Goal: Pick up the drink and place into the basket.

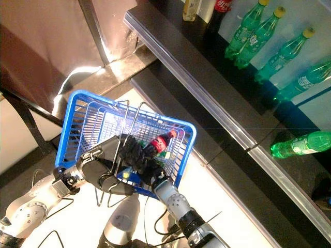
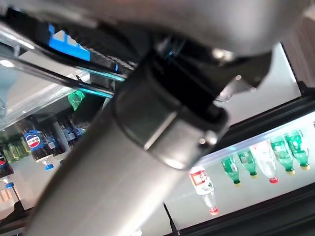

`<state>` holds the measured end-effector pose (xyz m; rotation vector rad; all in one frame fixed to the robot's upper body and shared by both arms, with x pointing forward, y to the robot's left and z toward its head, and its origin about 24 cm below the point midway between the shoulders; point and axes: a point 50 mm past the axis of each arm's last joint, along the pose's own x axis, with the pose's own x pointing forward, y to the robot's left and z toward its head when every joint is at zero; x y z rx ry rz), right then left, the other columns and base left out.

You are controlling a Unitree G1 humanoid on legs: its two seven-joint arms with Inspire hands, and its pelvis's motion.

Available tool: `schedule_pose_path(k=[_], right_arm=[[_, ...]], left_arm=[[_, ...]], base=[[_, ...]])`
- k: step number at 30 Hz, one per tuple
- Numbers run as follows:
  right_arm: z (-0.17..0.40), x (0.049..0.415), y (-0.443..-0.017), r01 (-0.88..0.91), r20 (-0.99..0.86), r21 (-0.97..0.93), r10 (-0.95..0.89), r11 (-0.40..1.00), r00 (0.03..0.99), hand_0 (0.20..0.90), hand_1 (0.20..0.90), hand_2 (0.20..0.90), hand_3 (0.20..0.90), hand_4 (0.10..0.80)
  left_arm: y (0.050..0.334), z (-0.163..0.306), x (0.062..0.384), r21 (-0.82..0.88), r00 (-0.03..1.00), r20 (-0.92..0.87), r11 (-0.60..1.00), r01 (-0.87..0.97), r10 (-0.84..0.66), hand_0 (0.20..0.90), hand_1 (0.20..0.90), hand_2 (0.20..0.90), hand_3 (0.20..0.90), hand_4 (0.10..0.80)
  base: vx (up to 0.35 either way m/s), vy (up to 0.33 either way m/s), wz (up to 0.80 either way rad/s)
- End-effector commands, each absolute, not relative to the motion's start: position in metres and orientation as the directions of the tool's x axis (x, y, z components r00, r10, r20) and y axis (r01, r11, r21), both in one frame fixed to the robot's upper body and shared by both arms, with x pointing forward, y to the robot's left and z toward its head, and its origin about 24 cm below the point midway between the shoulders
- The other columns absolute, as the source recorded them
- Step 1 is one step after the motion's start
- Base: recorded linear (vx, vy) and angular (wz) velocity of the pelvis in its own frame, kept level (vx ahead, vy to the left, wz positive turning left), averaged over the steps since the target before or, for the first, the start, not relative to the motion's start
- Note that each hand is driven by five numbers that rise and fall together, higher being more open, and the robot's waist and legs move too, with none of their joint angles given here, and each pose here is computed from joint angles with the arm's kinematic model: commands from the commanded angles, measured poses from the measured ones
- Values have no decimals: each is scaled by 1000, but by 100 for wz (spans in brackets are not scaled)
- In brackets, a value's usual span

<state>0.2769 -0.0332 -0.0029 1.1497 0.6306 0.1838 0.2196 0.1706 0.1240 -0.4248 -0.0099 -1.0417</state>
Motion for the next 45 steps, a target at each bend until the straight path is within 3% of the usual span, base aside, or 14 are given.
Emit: schedule_pose_path(k=[1,17,27,34,40,45], right_arm=[[3,265,-12,151,-294,938,488,311,822,900,900,900,900,800],[33,259,-54,-41,-100,943,399,329,911,900,900,900,900,800],[72,250,-117,-178,92,891,219,417,971,900,900,900,900,800],[102,237,-138,-323,263,833,191,450,946,900,900,900,900,800],[131,221,-151,-503,450,724,230,471,863,900,900,900,900,800],[134,210,-156,-536,475,658,259,529,841,900,900,900,900,800]], left_arm=[[147,227,162,143,-133,818,-26,989,-560,300,300,300,200,100],[162,216,160,75,-32,848,60,995,-529,300,300,300,200,100],[177,218,157,65,23,856,151,986,-516,300,300,300,200,100],[185,218,160,1,118,859,232,973,-497,300,300,300,200,100],[194,207,161,-102,244,859,316,943,-451,300,300,300,200,100],[202,197,164,-161,389,828,493,855,-404,300,300,300,200,100]], base=[[35,-4,1],[0,0,0],[-11,-22,-8],[-2,-17,-1],[9,-6,-11],[8,12,-4]])
